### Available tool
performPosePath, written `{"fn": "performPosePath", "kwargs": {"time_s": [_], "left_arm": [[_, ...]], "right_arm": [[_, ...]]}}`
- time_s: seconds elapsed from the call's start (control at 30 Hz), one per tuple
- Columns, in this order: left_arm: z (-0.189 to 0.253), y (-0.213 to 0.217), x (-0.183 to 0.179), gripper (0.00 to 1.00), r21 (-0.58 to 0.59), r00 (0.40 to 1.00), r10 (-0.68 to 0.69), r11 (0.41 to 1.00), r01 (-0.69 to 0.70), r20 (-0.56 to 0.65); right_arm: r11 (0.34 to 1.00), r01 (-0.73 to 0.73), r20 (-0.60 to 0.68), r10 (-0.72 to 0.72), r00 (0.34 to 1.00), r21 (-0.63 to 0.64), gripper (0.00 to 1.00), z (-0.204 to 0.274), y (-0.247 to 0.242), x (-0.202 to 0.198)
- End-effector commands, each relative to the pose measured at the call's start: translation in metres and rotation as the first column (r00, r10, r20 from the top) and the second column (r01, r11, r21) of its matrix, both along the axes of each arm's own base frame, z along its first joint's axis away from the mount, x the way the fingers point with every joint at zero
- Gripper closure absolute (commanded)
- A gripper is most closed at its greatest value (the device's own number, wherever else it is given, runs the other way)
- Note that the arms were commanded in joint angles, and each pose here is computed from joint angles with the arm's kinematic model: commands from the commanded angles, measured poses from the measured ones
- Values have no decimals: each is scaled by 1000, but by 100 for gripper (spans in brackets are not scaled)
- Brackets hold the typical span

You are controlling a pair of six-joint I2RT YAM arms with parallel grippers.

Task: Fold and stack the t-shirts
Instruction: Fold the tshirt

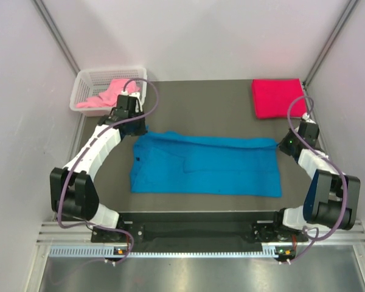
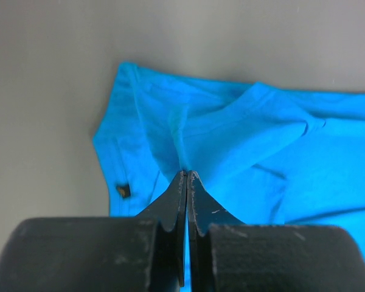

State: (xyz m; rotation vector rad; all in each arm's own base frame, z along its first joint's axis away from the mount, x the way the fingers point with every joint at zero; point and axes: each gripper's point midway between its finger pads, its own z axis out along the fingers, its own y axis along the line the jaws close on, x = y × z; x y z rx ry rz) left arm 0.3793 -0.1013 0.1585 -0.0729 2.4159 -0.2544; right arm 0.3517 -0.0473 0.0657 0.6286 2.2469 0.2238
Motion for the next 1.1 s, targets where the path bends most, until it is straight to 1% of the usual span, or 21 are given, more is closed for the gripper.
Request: {"fn": "performPosePath", "kwargs": {"time_s": [0.0, 0.07, 0.23, 0.37, 0.47, 0.7, 0.8, 0.87, 1.07], "left_arm": [[1, 3, -23, 100, -6, 1000, 11, 1000, -12, -26], [-5, 4, -34, 100, -14, 999, 14, 1000, -15, -47], [-15, 4, -49, 100, -30, 996, 23, 999, -26, -82], [-23, 3, -59, 100, -39, 994, 16, 999, -20, -113], [-32, 10, -67, 100, -16, 990, 45, 999, -48, -135], [-43, 14, -80, 100, -6, 984, 64, 998, -66, -169], [-43, 27, -80, 100, 56, 984, 104, 994, -96, -145], [-39, 31, -81, 100, 71, 984, 111, 992, -102, -138], [-26, 41, -82, 100, 105, 986, 141, 986, -131, -91]], "right_arm": [[999, 44, 64, -42, 997, -31, 100, 14, -7, -5], [997, 63, 59, -61, 996, -33, 100, 12, -8, -13], [988, 142, -21, -144, 989, -52, 100, -2, -16, -34], [988, 152, -44, -154, 987, -41, 100, -7, -15, -39], [990, 142, -42, -141, 989, 17, 100, -13, -2, -47], [986, 163, -63, -160, 985, 44, 100, -22, 3, -62], [985, 164, -61, -161, 985, 55, 100, -25, 6, -66], [984, 170, -69, -167, 984, 51, 100, -26, 5, -69], [984, 176, -40, -175, 984, 24, 100, -13, 1, -71]]}}
